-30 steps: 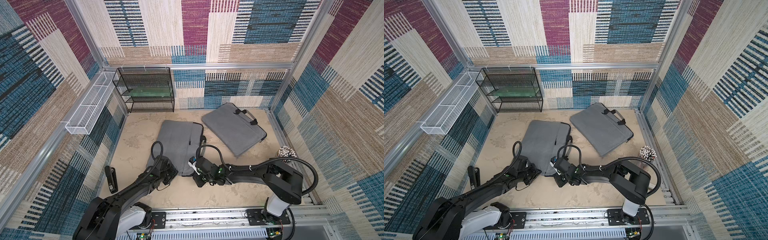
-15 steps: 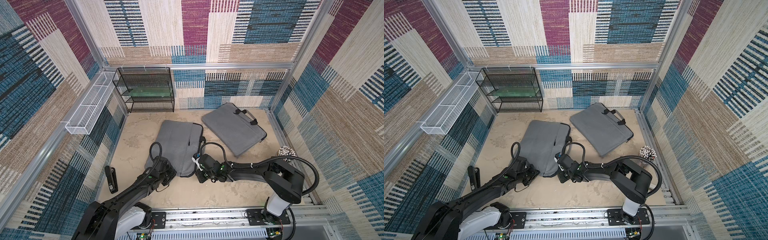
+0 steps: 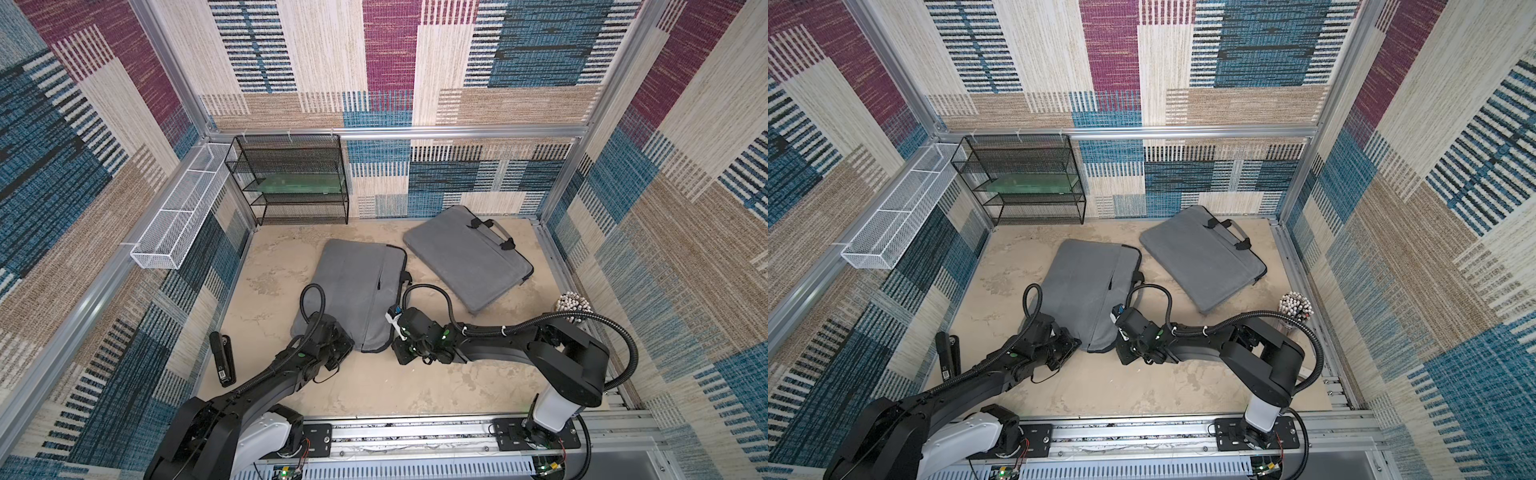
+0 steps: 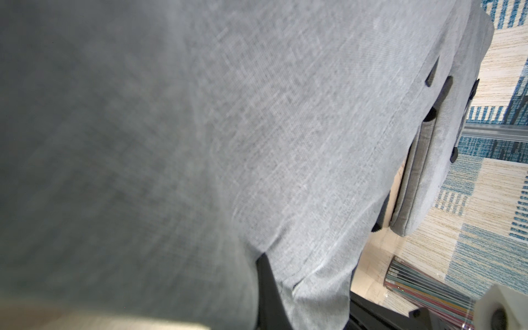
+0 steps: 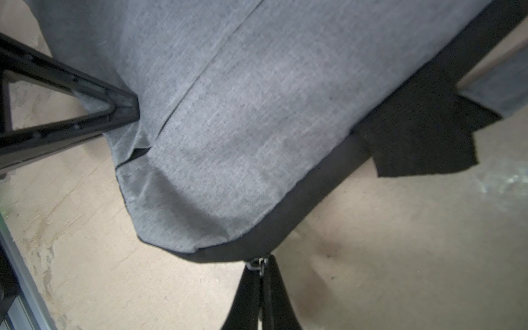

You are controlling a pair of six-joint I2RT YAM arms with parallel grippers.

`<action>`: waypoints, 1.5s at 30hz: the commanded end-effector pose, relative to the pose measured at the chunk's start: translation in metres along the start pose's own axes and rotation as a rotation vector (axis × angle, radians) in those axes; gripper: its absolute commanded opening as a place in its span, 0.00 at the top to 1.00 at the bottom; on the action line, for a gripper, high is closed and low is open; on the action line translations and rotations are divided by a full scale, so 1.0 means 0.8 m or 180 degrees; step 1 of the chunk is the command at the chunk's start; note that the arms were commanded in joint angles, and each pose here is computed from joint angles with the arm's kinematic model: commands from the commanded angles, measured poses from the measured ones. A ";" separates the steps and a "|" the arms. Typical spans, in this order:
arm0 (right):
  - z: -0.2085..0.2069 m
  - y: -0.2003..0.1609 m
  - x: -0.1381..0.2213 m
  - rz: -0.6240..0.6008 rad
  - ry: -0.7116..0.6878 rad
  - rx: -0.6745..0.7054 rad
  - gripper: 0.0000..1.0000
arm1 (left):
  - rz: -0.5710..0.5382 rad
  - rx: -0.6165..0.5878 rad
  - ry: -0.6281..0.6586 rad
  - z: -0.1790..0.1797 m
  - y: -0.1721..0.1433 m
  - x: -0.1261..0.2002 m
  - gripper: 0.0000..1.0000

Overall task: Open the zippered laptop bag and take out the laptop
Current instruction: Unzip the zipper on the zippered laptop bag.

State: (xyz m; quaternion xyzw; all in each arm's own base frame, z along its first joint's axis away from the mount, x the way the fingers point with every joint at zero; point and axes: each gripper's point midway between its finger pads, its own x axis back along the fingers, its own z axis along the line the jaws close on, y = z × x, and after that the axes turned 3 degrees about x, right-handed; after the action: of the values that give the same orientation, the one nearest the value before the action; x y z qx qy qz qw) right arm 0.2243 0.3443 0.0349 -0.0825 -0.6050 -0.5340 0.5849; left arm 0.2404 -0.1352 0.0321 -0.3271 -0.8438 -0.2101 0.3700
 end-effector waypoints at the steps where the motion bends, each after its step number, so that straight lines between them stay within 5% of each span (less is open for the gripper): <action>1: -0.007 -0.001 0.001 -0.0005 -0.0068 -0.0078 1.00 | -0.0142 0.0042 0.0571 0.055 0.004 0.002 1.00; 45: -0.080 0.012 0.010 -0.0206 -0.0714 -0.0293 1.00 | -0.0386 0.0184 0.0929 0.102 0.008 0.018 1.00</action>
State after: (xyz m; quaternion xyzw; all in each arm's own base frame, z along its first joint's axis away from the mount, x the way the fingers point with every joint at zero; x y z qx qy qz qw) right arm 0.2455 0.3327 0.0378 -0.0855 -0.5964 -0.5655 0.5633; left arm 0.2385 -0.1309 0.0342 -0.3097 -0.8592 -0.1965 0.3568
